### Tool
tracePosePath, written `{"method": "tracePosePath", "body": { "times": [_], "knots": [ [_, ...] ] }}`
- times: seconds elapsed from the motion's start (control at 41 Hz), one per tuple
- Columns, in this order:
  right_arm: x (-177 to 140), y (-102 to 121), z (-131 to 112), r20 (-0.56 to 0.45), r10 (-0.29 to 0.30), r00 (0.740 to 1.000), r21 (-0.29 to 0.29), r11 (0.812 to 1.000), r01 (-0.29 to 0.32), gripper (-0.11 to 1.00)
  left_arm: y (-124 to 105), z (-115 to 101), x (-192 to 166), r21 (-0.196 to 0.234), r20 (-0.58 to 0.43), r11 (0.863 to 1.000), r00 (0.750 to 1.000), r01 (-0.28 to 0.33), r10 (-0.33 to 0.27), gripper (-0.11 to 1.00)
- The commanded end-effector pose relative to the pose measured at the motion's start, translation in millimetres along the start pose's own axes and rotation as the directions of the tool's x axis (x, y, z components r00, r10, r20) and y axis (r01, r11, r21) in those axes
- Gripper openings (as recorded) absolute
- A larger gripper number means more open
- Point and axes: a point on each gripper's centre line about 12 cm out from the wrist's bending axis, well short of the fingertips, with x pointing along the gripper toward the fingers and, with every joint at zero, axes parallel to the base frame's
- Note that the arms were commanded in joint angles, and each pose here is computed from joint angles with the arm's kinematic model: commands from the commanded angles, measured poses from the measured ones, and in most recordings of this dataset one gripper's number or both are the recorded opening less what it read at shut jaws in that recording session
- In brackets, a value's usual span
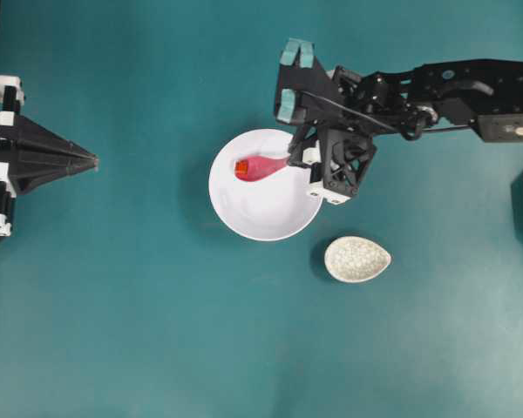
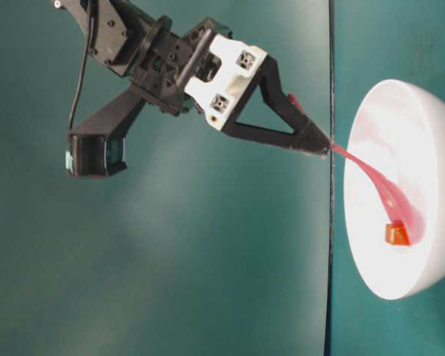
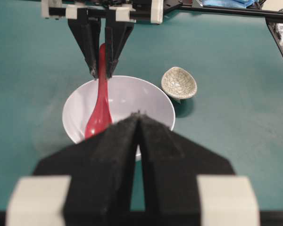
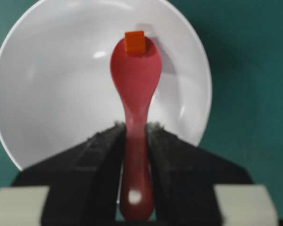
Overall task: Grip the spoon and scoop the red block from the bowl with right arm.
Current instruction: 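Lift the spoon with the red cube up out of the bowl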
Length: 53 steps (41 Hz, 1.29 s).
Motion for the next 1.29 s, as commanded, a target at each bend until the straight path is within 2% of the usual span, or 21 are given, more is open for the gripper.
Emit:
{"method": "tracePosePath", "body": {
  "times": [0.0, 0.195, 0.415, 0.634, 0.903, 1.269],
  "knots": [
    [-15.5, 0.9, 8.6, 0.069, -0.002, 0.998, 0.003, 1.0, 0.002, 0.24, -0.4, 12.2, 1.0, 0.004, 0.031, 1.0, 1.0, 0.0, 0.0, 0.0],
    [-26.5, 2.8, -4.6, 0.134, -0.009, 0.991, 0.016, 1.0, 0.007, 0.24, -0.1, 12.8, 1.0, 0.003, 0.032, 1.0, 0.999, -0.001, 0.001, 0.0],
    [-52.7, 9.5, -16.4, 0.294, -0.015, 0.956, 0.043, 0.999, 0.003, 0.24, -0.5, 13.8, 0.7, 0.005, 0.04, 1.0, 0.999, 0.001, -0.001, 0.0],
    [-93.5, 19.2, -5.6, 0.417, 0.01, 0.909, 0.025, 0.999, -0.023, 0.24, -0.5, 13.3, 0.7, 0.001, 0.035, 1.0, 0.999, 0.001, -0.001, 0.0],
    [-134.3, 24.2, 10.5, 0.515, 0.03, 0.857, 0.011, 0.999, -0.042, 0.24, -0.4, 12.7, 0.8, -0.008, 0.031, 1.0, 1.0, 0.001, 0.0, 0.0],
    [-135.0, 24.3, 9.4, 0.514, 0.031, 0.857, 0.01, 0.999, -0.042, 0.24, -0.2, 10.7, -2.2, -0.019, -0.003, 1.0, 1.0, -0.003, 0.002, 0.0]
  ]
}}
